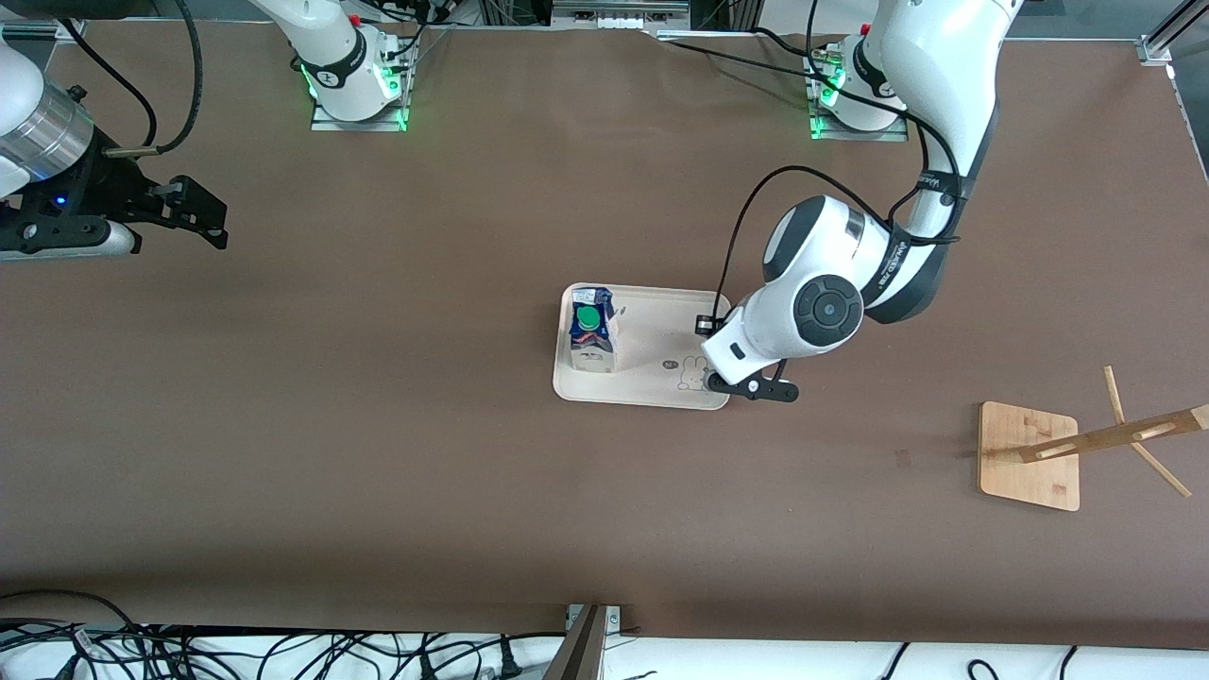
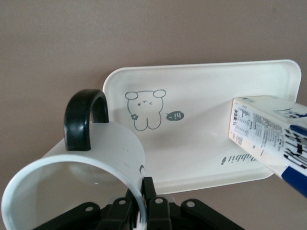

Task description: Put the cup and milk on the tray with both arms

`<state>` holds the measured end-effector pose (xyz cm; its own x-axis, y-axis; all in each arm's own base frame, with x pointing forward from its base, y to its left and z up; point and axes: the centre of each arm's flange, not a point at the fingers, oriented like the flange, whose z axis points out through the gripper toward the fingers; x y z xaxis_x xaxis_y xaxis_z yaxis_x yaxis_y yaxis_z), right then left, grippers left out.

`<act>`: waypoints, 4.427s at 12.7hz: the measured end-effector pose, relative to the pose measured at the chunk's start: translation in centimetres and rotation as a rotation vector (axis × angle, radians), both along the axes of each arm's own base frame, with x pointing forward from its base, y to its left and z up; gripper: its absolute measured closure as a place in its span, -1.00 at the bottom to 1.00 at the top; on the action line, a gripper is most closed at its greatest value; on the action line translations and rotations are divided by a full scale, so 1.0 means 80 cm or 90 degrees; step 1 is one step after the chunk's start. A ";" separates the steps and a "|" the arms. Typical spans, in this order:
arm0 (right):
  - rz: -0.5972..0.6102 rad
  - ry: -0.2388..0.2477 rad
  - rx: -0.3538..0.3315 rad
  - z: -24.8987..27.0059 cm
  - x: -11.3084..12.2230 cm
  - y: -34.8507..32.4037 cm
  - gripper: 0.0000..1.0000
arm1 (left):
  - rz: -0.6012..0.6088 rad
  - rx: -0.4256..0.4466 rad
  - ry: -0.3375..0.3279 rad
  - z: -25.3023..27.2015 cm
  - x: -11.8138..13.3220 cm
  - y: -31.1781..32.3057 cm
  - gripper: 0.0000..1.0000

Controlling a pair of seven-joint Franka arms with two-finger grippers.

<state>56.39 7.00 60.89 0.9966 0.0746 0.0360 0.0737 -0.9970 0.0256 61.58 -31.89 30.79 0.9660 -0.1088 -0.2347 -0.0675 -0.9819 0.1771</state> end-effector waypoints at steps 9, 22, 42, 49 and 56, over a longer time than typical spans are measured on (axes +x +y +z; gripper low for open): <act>0.000 0.000 0.000 0.000 0.000 0.000 -1.00 | 0.036 -0.024 -0.008 -0.041 -0.007 -0.072 0.86; -0.001 0.000 0.000 0.000 0.000 -0.001 -1.00 | 0.037 -0.009 0.011 -0.075 -0.007 -0.065 0.59; -0.001 0.000 0.000 0.000 0.000 -0.001 -1.00 | 0.062 0.091 -0.043 0.250 0.042 0.271 -1.00; -0.001 0.000 0.000 0.000 0.000 -0.002 -1.00 | 0.095 0.139 -0.104 0.305 0.020 0.366 -1.00; -0.001 0.000 0.000 0.000 0.000 -0.002 -1.00 | 0.060 0.116 -0.139 0.314 -0.009 0.398 -1.00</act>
<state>56.43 6.88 60.92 0.9967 0.0723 0.0366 0.0714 -0.9971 0.0256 60.85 -0.06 55.93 0.9996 0.0095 -0.0283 0.0092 -0.9999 -0.0118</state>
